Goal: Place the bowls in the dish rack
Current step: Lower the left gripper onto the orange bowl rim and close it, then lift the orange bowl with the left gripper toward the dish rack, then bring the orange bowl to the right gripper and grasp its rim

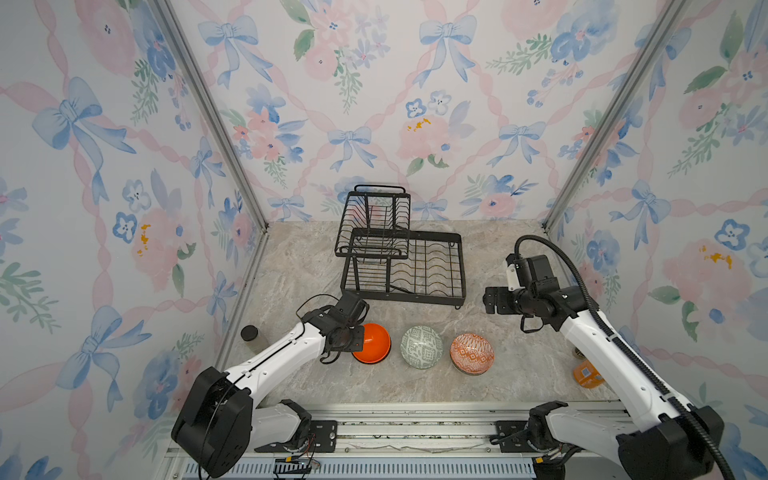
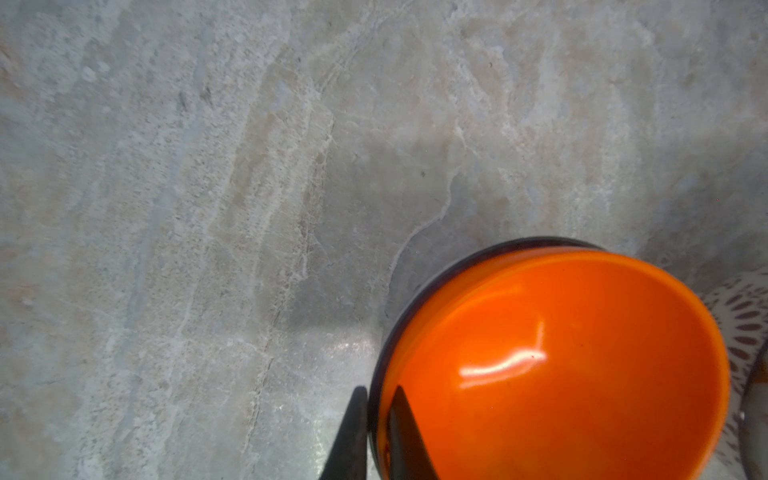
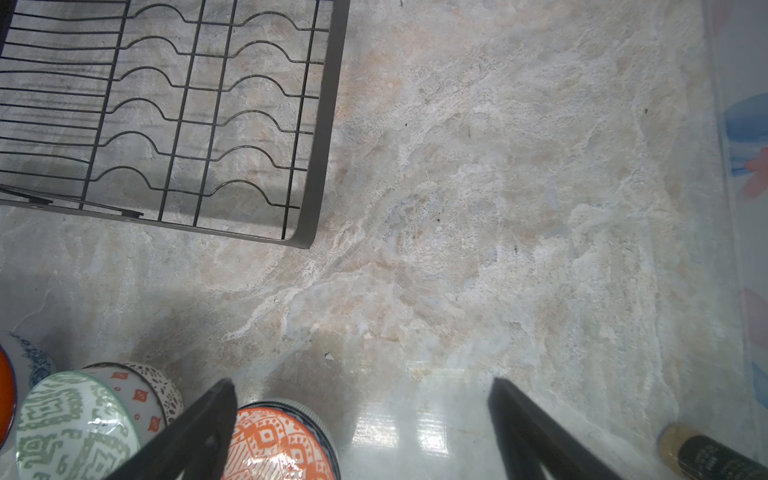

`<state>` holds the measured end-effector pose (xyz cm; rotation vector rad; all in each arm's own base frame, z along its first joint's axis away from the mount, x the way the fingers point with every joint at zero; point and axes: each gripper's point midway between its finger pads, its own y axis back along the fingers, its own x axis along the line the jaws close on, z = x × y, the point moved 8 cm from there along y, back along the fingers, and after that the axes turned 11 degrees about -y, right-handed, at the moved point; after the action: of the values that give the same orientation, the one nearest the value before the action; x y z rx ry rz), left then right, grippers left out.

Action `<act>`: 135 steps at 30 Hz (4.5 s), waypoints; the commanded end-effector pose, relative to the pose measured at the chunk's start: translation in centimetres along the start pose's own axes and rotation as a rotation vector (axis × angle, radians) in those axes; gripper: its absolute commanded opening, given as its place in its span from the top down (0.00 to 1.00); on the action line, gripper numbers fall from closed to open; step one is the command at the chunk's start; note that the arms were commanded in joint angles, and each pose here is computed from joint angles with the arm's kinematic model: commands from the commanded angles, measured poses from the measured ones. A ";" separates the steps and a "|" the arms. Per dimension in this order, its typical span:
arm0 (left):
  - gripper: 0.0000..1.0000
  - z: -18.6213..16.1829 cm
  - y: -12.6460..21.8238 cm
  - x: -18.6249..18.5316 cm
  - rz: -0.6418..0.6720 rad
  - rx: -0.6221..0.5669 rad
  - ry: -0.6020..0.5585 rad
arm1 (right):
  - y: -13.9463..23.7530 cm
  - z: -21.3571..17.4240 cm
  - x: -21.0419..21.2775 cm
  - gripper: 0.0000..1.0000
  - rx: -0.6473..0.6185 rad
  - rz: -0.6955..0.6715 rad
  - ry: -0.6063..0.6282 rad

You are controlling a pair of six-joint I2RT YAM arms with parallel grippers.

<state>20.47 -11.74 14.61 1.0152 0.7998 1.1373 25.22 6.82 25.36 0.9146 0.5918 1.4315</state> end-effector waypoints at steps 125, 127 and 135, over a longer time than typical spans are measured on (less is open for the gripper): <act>1.00 9.3 15.6 -1.8 0.083 -0.432 -0.185 | 3.1 1.8 1.7 0.03 -0.100 0.251 0.007; 1.00 10.3 16.4 -2.7 0.059 -0.498 -0.192 | 4.2 3.1 2.4 0.03 -0.143 0.295 0.013; 1.00 15.7 16.2 -5.6 0.061 -0.736 -0.244 | 8.3 8.7 5.7 0.03 -0.285 0.462 0.046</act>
<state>25.72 -17.74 33.19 0.6705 0.2317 1.1644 27.31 9.29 35.47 0.8545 0.2692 1.8092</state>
